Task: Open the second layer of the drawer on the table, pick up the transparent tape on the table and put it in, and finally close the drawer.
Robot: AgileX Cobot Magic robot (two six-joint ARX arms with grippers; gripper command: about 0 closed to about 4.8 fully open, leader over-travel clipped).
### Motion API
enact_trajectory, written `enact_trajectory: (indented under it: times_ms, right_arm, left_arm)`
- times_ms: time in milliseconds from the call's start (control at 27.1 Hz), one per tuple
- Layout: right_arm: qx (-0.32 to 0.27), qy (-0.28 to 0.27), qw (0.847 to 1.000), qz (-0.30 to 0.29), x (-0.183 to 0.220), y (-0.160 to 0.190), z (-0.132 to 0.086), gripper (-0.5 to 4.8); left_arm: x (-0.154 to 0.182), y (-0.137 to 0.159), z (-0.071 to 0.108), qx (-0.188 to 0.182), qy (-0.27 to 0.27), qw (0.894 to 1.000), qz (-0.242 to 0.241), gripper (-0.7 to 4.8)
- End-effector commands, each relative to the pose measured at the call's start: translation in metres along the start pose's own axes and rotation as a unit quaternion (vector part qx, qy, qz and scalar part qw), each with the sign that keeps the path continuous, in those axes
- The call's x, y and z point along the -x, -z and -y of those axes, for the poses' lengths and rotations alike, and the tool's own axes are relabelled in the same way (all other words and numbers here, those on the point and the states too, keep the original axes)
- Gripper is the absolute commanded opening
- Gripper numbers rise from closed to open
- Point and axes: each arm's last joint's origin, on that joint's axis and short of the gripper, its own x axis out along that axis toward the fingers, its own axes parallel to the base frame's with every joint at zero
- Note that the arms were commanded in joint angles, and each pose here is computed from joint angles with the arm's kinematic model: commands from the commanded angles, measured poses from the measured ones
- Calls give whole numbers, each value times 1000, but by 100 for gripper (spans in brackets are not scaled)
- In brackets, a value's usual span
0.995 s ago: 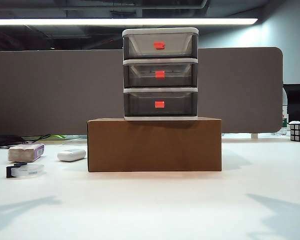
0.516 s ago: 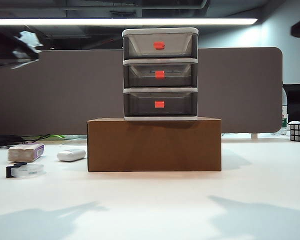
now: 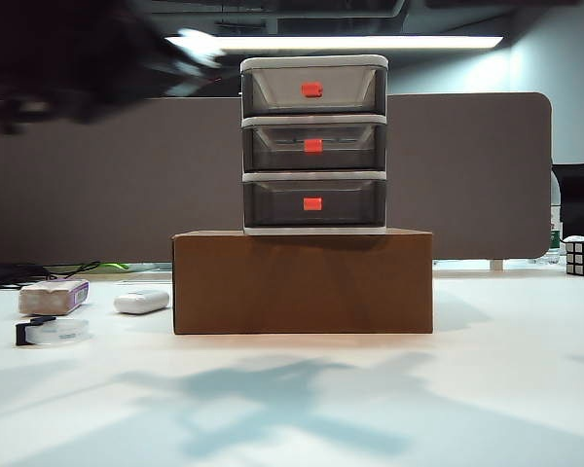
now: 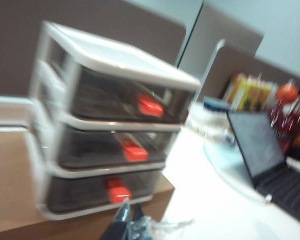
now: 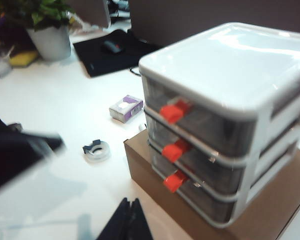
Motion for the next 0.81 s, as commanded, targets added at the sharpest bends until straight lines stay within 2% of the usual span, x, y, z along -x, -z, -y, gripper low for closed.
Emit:
enact_trajectory:
  times_ms: [37, 111, 184, 442, 479, 516, 553, 627, 811]
  right_arm:
    - [41, -7, 999, -27, -8, -18, 3, -5]
    - [51, -7, 998, -34, -13, -27, 5, -5]
    - [63, -4, 998, -31, -17, -37, 7, -5]
    - [69, -37, 997, -22, -39, -63, 20, -5]
    - [70, -42, 996, -23, -43, -65, 22, -5]
    - [69, -41, 996, -27, -50, -69, 25, -5]
    - [69, -40, 996, -28, -54, -71, 29, -5]
    - [65, -49, 996, -31, -61, -72, 34, -5]
    - [59, -44, 997, -37, -70, -66, 46, -5]
  left_arm:
    - [-21, 1, 22, -64, -64, 996, -7, -5]
    - [-30, 1, 33, -93, -98, 991, -2, -5]
    - [-40, 2, 42, -106, -134, 985, 1, -5]
    - [-76, 15, 59, -115, -194, 974, -3, 0]
    - [-81, 18, 61, -116, -198, 973, -4, 10]
    - [-88, 22, 63, -117, -198, 973, -6, 65]
    - [-91, 24, 64, -115, -202, 973, -6, 94]
    - [-94, 28, 65, -98, -208, 973, -3, 94]
    - [-97, 34, 62, -84, -211, 974, 0, 94]
